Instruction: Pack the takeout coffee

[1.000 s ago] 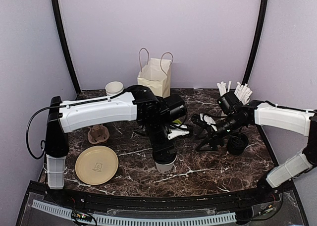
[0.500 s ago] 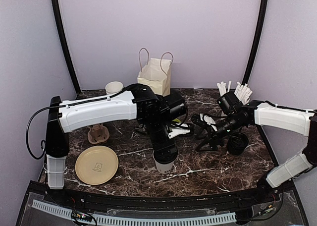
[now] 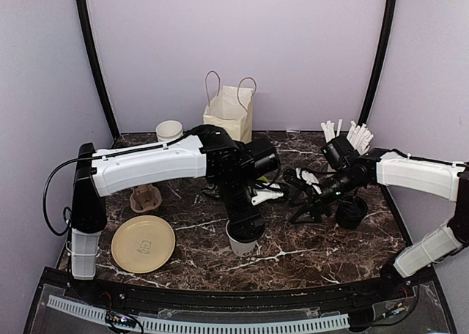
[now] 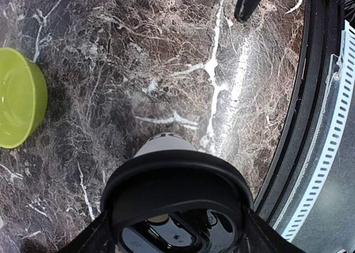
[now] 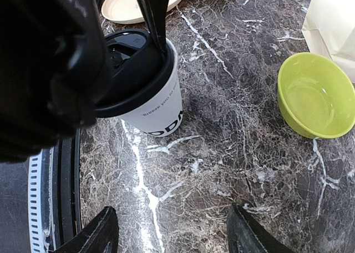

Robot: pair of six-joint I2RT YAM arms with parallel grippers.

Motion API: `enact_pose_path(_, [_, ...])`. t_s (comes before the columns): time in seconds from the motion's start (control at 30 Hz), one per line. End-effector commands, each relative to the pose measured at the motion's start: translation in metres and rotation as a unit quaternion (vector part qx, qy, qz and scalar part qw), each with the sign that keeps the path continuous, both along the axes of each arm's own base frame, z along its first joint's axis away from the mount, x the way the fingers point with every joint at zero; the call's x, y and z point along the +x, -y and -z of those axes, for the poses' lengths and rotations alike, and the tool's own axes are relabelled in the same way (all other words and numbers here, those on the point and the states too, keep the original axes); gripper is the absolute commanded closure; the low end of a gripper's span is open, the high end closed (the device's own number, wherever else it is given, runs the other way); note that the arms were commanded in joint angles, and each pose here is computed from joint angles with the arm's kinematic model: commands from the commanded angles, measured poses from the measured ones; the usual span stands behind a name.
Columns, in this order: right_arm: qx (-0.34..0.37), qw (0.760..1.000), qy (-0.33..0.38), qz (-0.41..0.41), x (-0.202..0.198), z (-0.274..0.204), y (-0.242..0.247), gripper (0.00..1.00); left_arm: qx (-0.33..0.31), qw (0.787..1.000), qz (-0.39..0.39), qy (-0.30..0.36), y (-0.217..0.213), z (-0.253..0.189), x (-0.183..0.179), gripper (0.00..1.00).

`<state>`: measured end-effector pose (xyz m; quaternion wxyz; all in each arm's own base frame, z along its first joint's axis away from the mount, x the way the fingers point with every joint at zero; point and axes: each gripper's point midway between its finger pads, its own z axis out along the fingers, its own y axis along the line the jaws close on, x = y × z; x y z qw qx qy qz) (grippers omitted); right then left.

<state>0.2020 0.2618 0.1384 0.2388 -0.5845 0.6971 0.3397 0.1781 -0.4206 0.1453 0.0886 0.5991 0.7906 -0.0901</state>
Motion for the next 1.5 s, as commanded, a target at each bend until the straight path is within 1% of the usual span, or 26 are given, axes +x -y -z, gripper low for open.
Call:
enact_pose_path(0.0, [0.005,1.000,-0.005,-0.004,-0.001,0.002,0.000,0.33,-0.013,1.000,-0.010,0.016,-0.001,-0.024,0.003,0.28])
enact_pose_path(0.17, [0.005,1.000,-0.006,-0.004,-0.001,0.002,0.000,0.33,-0.008,0.999,-0.024,0.040,-0.014,-0.037,0.006,0.27])
enact_pose_path(0.43, [0.006,1.000,-0.007,-0.003,-0.001,0.002,-0.001,0.33,0.033,0.998,-0.025,0.039,-0.027,-0.015,0.006,0.26])
enact_pose_path(0.77, [0.005,1.000,-0.009,-0.004,-0.001,0.003,0.000,0.33,0.022,0.999,-0.013,0.030,-0.014,-0.010,0.007,0.25])
enact_pose_path(0.87, [0.004,1.000,-0.010,-0.004,-0.001,0.004,0.000,0.33,0.014,1.000,-0.008,0.011,-0.008,-0.007,0.001,0.25])
enact_pose_path(1.03, [0.003,1.000,-0.008,-0.005,-0.001,0.005,0.000,0.33,0.004,1.000,-0.004,0.003,-0.002,-0.007,-0.001,0.25])
enact_pose_path(1.23, [0.003,1.000,-0.009,-0.005,-0.001,0.005,0.000,0.33,0.006,1.000,-0.002,0.000,0.000,-0.002,0.000,0.23])
enact_pose_path(1.3, [0.003,1.000,-0.010,-0.005,-0.002,0.005,0.000,0.33,0.006,1.000,-0.002,-0.001,0.001,-0.001,-0.001,0.20])
enact_pose_path(1.33, [0.003,1.000,-0.010,-0.005,-0.002,0.005,0.000,0.33,0.004,1.000,-0.003,-0.002,0.001,-0.002,-0.001,0.10])
enact_pose_path(1.4, [0.004,1.000,-0.010,-0.006,-0.002,0.004,0.000,0.33,0.003,1.000,-0.004,0.001,0.002,-0.004,0.000,0.02])
enact_pose_path(1.47, [0.005,1.000,-0.011,-0.006,-0.002,0.003,0.000,0.33,0.001,1.000,-0.006,0.006,0.001,-0.008,0.002,0.01])
